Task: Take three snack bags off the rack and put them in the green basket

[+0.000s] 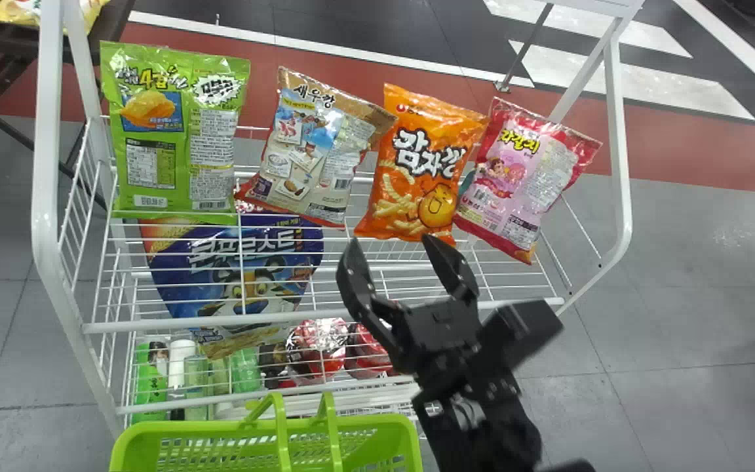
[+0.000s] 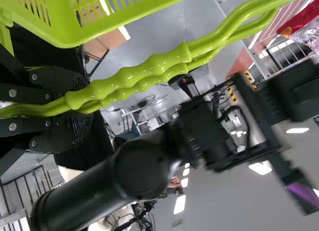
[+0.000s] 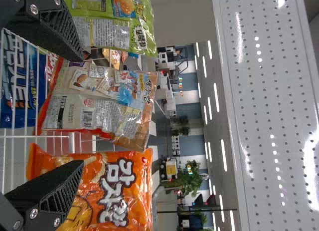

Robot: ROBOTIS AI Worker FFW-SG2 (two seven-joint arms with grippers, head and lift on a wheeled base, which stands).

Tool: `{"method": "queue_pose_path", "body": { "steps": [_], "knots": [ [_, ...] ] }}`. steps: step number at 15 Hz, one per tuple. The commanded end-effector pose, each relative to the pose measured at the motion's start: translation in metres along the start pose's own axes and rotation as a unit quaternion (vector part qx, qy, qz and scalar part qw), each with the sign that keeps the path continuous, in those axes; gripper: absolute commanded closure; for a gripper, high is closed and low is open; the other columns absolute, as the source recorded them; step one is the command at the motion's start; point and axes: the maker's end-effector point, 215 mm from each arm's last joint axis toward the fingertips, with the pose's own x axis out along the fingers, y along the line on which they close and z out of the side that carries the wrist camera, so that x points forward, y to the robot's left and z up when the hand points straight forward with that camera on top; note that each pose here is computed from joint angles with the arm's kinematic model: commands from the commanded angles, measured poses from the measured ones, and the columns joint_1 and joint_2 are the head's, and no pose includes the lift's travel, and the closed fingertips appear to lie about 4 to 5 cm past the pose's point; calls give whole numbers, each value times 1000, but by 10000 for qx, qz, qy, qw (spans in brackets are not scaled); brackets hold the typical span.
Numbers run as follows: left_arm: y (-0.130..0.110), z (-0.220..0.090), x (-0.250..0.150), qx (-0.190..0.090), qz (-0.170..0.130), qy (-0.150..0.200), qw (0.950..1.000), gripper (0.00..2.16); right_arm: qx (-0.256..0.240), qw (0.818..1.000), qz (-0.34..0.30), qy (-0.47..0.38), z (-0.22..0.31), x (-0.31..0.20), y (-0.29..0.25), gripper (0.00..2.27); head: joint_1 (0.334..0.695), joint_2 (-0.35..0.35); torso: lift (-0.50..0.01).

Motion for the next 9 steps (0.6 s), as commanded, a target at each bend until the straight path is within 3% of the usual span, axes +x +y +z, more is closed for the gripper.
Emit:
{"method": "queue_pose_path", "body": {
  "steps": [1,9],
  "knots": [
    [1,1,1,-15,-37,0,10000,1541,-38,9998,40,173,-2,42,2,103,695,-350,-18],
    [4,1,-2,-56,-64,-6,10000,1541,-51,9963,187,834,-32,124,9,211,695,-350,-18]
  ]
}}
